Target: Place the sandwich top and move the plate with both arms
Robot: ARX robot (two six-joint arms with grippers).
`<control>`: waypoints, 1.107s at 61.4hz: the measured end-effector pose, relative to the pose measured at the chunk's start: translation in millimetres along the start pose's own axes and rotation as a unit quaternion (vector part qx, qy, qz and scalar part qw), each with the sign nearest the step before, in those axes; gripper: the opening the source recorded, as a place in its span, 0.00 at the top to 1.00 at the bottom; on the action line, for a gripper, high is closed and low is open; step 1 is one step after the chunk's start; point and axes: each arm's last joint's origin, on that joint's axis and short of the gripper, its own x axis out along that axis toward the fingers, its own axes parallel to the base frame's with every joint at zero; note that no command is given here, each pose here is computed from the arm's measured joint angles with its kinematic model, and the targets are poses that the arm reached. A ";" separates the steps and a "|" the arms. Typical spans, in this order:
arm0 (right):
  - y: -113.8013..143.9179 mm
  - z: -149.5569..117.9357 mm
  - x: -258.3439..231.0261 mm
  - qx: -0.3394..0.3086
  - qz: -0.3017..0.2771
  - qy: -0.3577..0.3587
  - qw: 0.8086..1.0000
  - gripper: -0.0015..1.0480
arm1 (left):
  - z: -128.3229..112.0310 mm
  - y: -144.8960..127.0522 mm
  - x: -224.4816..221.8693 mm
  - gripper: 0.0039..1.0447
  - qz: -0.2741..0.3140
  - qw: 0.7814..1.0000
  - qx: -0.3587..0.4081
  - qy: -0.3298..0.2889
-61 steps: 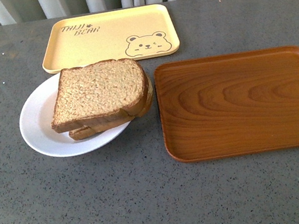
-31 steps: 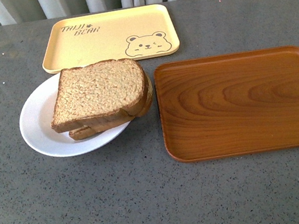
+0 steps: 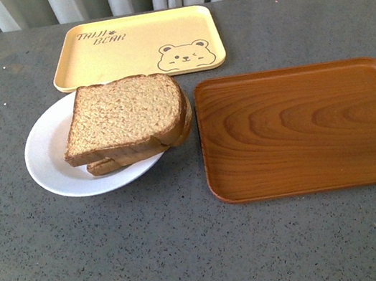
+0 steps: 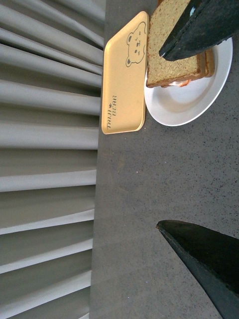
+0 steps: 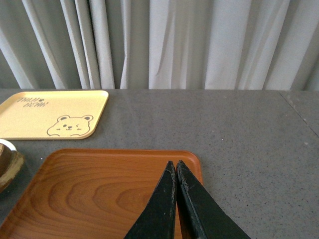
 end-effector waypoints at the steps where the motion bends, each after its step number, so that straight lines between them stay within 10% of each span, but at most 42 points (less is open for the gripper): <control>1: 0.0 0.6 -1.0 0.000 0.000 -0.001 1.000 0.98 | 0.0 0.0 0.0 0.08 0.000 1.000 0.000 0.000; 68: -0.1 8.4 -35.3 0.000 0.000 -0.015 1.000 0.98 | 0.0 0.0 0.0 0.08 0.000 1.000 0.000 0.000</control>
